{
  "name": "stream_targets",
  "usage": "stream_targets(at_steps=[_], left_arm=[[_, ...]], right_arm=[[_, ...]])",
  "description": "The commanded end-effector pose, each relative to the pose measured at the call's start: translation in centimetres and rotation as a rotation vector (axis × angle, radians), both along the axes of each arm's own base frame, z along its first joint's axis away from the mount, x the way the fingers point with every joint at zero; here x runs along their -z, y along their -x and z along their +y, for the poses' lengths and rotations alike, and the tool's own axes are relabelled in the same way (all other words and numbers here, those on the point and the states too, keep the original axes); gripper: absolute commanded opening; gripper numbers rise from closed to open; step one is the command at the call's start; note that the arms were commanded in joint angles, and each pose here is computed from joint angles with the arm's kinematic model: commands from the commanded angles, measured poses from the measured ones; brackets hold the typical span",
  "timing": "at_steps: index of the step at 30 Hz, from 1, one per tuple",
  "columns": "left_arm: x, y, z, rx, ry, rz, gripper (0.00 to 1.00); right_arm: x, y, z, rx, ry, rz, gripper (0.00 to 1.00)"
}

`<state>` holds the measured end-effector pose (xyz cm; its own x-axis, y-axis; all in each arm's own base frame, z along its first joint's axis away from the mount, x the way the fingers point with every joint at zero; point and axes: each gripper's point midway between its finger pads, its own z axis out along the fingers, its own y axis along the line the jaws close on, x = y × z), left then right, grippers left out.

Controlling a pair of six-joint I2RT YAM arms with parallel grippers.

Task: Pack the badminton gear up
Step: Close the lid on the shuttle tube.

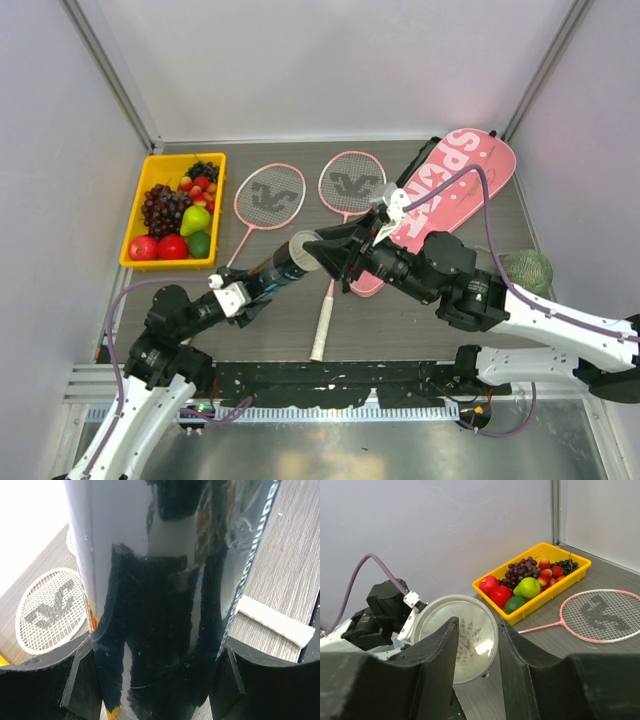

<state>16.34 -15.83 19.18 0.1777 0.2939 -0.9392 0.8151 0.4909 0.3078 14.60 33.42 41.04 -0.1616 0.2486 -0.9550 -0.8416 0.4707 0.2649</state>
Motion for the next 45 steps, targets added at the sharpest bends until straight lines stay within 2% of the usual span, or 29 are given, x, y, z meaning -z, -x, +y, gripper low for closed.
stream_targets(at_steps=[1,9,20,24,26,30,35,39,45], left_arm=[[-7.7,-0.1,-0.9,0.035,0.174,-0.235,0.0],[-8.0,0.0,-1.1,0.044,0.198,-0.235,0.0],[-8.7,0.0,-1.1,0.034,0.247,-0.244,0.0],[-8.3,-0.1,-1.1,0.035,0.242,-0.234,0.0],[-8.0,-0.1,-1.1,0.035,0.24,-0.228,0.0],[-8.0,0.3,-1.3,0.054,0.243,-0.206,0.0],[-8.1,1.0,-2.0,0.097,0.302,-0.129,0.0],[-9.1,1.5,-2.4,0.124,0.411,-0.117,0.0],[-9.2,1.3,-2.6,0.125,0.452,-0.107,0.0]], right_arm=[[2.6,2.2,1.8,-0.131,0.108,0.058,0.4],[2.3,4.3,4.0,-0.269,0.093,0.12,0.39],[4.1,3.7,4.2,-0.233,0.117,0.156,0.39],[2.8,2.7,3.3,-0.162,0.079,0.157,0.4],[1.2,2.3,2.7,-0.131,0.043,0.152,0.47],[-0.8,2.0,2.0,-0.105,0.009,0.139,0.48],[-1.7,1.7,1.6,-0.084,0.002,0.134,0.49],[-1.3,1.5,2.1,-0.079,0.012,0.143,0.49],[-0.2,1.4,3.3,-0.092,0.006,0.176,0.49]])
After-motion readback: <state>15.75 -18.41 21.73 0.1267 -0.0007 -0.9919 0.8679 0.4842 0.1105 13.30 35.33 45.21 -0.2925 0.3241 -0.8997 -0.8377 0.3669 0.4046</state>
